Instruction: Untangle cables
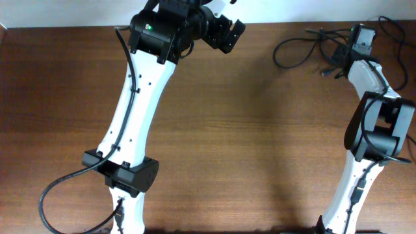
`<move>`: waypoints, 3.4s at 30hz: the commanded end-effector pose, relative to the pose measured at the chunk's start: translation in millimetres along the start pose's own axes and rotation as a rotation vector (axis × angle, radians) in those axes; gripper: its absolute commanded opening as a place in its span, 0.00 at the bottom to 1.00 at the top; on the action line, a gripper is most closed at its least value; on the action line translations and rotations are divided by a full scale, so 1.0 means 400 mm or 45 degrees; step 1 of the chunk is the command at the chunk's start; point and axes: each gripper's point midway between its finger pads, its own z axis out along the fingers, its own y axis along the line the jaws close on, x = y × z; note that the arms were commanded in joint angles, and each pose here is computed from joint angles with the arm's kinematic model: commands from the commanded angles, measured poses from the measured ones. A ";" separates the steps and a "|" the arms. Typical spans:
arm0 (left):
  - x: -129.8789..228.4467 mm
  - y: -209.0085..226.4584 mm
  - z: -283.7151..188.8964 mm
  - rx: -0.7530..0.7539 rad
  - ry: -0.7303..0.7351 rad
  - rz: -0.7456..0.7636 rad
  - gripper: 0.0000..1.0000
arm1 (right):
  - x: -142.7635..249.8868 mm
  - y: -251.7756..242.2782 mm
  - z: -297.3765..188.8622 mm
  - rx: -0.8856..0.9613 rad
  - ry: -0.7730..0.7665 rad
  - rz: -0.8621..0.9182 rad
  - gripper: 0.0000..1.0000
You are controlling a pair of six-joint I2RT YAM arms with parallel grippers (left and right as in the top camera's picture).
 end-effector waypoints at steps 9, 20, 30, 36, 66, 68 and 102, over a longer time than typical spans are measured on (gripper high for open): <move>-0.005 0.013 -0.014 -0.023 -0.008 0.018 0.98 | -0.405 -0.015 -0.504 -0.060 -0.309 0.001 0.99; -0.004 0.013 -0.014 -0.023 -0.007 0.018 0.98 | -0.553 -0.148 -1.181 -0.074 -0.785 -0.030 0.99; 0.008 0.010 -0.014 -0.018 0.017 0.013 0.98 | -0.331 -0.214 -1.296 -0.104 -0.961 0.075 0.99; 0.041 0.036 -0.016 -0.102 0.094 0.003 0.98 | -0.165 -0.318 -1.556 -0.087 -1.396 0.207 0.99; 0.074 0.038 -0.020 -0.116 0.163 -0.008 0.98 | 0.568 -0.016 -0.862 -0.808 -0.301 -0.064 0.99; 0.073 0.038 -0.020 -0.115 0.163 -0.007 0.98 | 0.564 -0.030 -0.852 -0.757 -0.308 -0.055 0.99; -0.103 -0.082 -0.283 -0.243 -0.238 0.129 0.98 | 0.567 -0.036 -0.848 -0.736 -0.302 -0.052 0.99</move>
